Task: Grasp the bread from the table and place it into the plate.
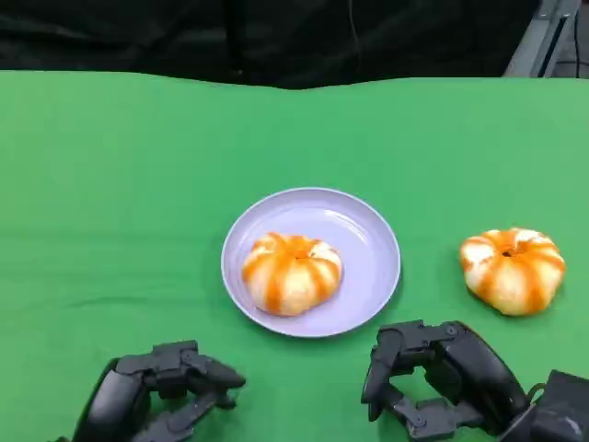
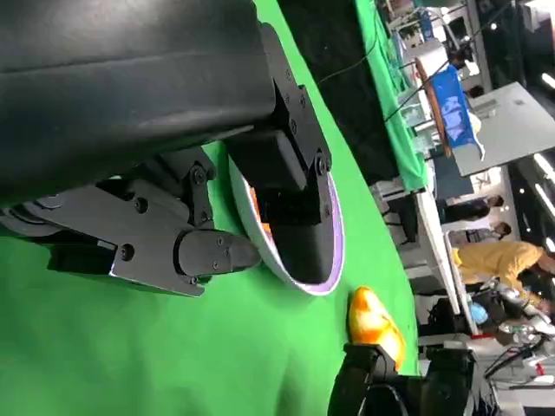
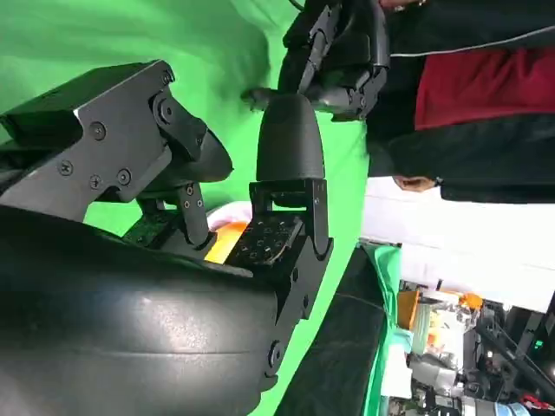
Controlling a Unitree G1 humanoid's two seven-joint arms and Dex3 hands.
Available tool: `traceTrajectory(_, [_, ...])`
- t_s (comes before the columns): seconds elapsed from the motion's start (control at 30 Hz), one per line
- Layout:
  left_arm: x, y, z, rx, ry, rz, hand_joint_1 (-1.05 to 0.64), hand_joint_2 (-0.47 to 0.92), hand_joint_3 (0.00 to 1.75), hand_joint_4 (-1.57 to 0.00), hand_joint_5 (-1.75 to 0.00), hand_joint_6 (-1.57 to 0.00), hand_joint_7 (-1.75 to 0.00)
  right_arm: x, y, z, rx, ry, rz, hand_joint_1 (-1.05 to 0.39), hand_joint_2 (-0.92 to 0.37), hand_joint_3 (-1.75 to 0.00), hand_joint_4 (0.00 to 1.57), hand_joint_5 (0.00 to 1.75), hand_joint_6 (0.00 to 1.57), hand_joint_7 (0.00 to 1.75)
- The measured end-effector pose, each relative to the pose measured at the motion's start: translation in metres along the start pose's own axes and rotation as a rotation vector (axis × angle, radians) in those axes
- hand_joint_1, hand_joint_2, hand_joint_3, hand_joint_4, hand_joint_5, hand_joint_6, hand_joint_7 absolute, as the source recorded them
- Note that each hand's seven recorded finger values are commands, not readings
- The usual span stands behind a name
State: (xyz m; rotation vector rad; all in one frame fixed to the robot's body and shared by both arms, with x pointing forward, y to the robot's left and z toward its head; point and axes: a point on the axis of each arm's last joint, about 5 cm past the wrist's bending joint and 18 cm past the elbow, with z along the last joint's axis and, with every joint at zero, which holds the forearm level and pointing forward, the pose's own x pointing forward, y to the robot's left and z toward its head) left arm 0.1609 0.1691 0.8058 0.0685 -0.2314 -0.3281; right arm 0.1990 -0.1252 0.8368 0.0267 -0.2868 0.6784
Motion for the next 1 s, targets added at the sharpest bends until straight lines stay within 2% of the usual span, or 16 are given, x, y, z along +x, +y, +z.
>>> traceTrajectory(0.1, [-0.0002,-0.0003,-0.0002,0.001,0.002,-0.006,-0.06,0.79,0.69,-0.79,-1.44,-0.82,-1.22,0.0000,0.0000,0.0000,0.000,0.000,0.000,0.09,-0.54,-1.13,0.95,1.34,0.93,1.08])
traceTrajectory(0.4, [0.0005,-0.0021,-0.0003,0.002,0.003,-0.030,-0.09,0.72,0.84,-0.75,-1.58,-0.78,-1.32,0.0000,0.0000,0.0000,0.000,0.000,-0.001,0.10,-0.55,-1.11,0.94,1.34,0.93,1.07])
traceTrajectory(0.5, [0.0011,-0.0033,0.0002,0.021,-0.002,-0.057,-0.10,0.71,0.87,-0.74,-1.58,-0.77,-1.32,-0.0001,0.0000,-0.0001,0.000,0.000,-0.001,0.10,-0.55,-1.11,0.95,1.34,0.93,1.07])
traceTrajectory(1.0, [0.0047,-0.0026,0.0018,0.041,-0.020,-0.061,-0.11,0.68,0.92,-0.74,-1.60,-0.75,-1.37,-0.0005,-0.0001,-0.0003,0.001,-0.001,0.007,0.10,-0.56,-1.09,0.94,1.35,0.93,1.07])
